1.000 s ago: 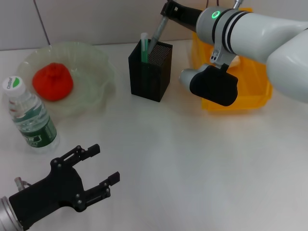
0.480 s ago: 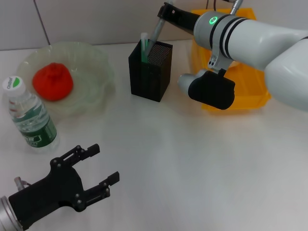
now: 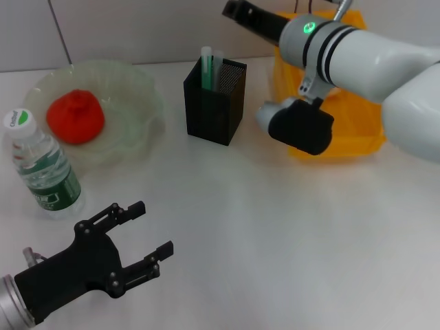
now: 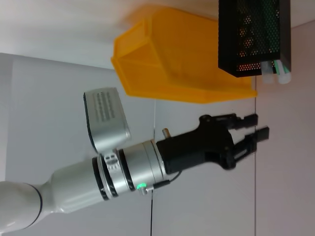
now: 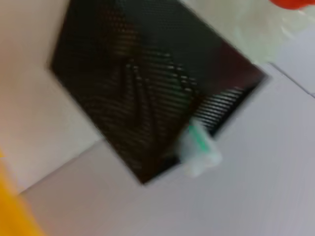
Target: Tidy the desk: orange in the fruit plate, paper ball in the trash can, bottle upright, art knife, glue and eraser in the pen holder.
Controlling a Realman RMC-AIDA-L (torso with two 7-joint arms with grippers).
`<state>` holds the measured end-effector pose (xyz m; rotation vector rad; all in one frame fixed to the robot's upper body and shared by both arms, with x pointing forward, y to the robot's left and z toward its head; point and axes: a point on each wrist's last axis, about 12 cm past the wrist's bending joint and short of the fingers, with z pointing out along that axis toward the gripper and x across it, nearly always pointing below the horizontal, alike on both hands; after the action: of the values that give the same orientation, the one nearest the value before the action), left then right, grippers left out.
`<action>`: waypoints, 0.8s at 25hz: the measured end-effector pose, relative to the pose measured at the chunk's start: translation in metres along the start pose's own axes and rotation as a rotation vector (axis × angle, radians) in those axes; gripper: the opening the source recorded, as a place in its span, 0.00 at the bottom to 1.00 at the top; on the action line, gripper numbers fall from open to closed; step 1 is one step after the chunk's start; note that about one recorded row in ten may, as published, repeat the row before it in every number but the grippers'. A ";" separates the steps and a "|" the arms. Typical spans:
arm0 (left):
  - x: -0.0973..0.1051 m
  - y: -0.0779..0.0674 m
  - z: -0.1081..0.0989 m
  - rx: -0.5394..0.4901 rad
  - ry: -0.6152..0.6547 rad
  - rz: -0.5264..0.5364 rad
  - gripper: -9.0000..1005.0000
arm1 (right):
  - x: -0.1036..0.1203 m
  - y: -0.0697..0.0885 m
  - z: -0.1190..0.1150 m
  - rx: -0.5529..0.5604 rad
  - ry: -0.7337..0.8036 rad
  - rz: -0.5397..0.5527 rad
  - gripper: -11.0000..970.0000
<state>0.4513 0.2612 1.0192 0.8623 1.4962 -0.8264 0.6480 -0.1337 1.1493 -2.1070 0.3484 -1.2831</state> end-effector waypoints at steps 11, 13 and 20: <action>-0.001 -0.002 -0.002 0.007 -0.010 0.004 0.78 | 0.043 -0.047 -0.057 0.154 -0.069 0.835 0.33; -0.001 -0.002 -0.003 0.009 -0.012 0.005 0.78 | 0.048 -0.042 -0.069 0.192 -0.089 0.991 0.33; -0.003 -0.002 -0.004 0.020 -0.025 0.014 0.78 | 0.050 -0.003 -0.111 0.228 -0.271 1.522 0.32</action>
<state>0.4476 0.2639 1.0230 0.8735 1.4611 -0.8395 0.5764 -0.1999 1.2222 -1.1427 1.2552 -0.0979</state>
